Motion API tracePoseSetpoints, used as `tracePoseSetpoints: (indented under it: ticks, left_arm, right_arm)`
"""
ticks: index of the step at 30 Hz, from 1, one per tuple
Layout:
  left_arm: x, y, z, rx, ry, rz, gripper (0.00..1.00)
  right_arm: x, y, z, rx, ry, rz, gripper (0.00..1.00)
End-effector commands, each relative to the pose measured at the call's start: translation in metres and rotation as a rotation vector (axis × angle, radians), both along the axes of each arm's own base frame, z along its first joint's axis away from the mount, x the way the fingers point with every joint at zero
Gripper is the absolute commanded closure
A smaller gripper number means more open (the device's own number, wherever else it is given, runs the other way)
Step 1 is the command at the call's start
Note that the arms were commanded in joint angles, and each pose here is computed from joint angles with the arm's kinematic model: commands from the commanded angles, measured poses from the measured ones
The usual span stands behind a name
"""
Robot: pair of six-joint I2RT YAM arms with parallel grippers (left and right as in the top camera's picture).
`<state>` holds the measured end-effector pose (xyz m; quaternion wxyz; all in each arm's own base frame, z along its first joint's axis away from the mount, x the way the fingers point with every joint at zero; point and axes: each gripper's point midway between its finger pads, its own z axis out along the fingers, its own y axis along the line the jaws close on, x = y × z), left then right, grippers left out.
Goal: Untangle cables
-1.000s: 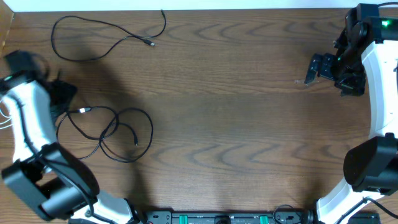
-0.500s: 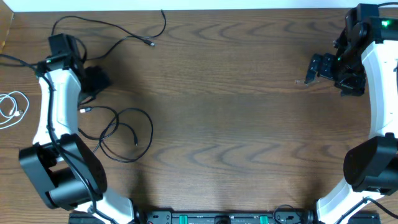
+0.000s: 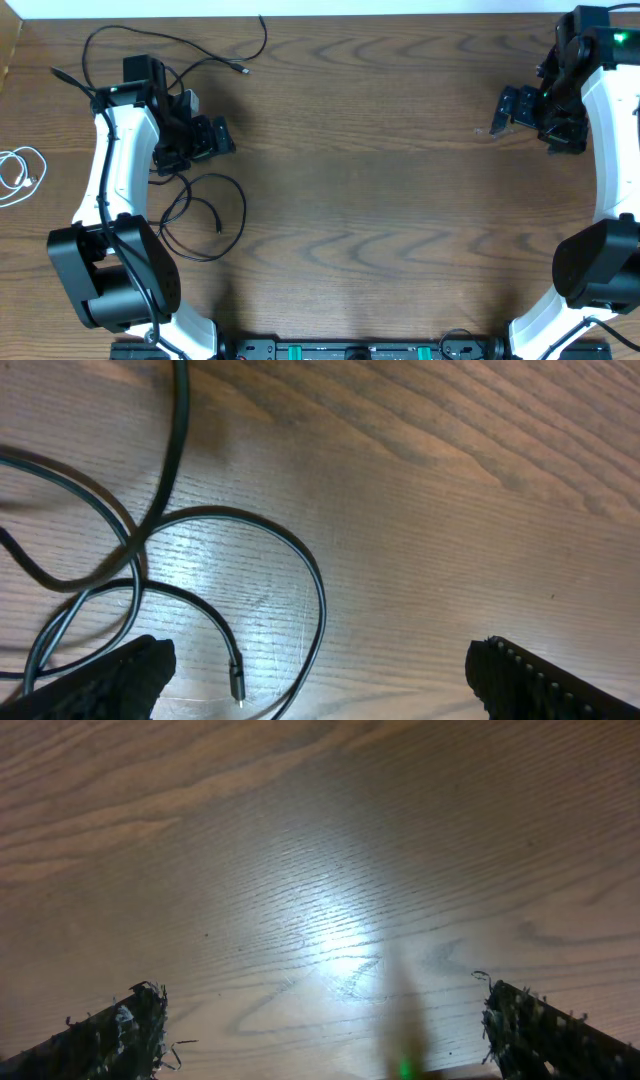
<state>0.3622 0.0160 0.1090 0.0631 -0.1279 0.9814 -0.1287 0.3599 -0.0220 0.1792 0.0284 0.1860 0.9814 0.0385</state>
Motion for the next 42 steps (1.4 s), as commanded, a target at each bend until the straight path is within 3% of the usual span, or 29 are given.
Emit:
tracePoseSetpoints:
  ticks: [1,6,11,16,24,32,35,42]
  left_arm:
    - [-0.001,-0.008,0.003,-0.053,-0.004,-0.014,0.02]
    - [0.002,-0.040,0.054,-0.222,-0.170,-0.088,0.02]
    - [-0.017,-0.058,0.101,-0.230,-0.274,-0.131,0.02]
    - [-0.061,-0.087,0.130,-0.240,-0.272,-0.211,0.02]
    - [-0.136,-0.132,0.135,-0.241,-0.127,-0.384,0.02]
    - [-0.170,-0.132,0.171,-0.227,-0.291,-0.423,0.02]
    - [-0.185,-0.116,0.178,-0.149,-0.339,-0.367,0.02]
    - [-0.233,-0.048,0.188,0.114,-0.438,-0.045,0.02]
  right_arm:
    - [0.000,0.001,0.009,-0.003,-0.027,-0.010,0.01]
    - [0.000,0.001,0.009,-0.003,-0.027,-0.010,0.01]
    - [0.000,0.001,0.009,-0.003,-0.027,-0.010,0.01]
    - [0.000,0.001,0.009,-0.003,-0.027,-0.010,0.01]
    - [0.000,0.001,0.009,-0.003,-0.027,-0.010,0.01]
    - [0.000,0.001,0.009,-0.003,-0.027,-0.010,0.01]
    - [0.000,0.001,0.009,-0.003,-0.027,-0.010,0.01]
    - [0.000,0.001,0.009,-0.003,-0.027,-0.010,0.01]
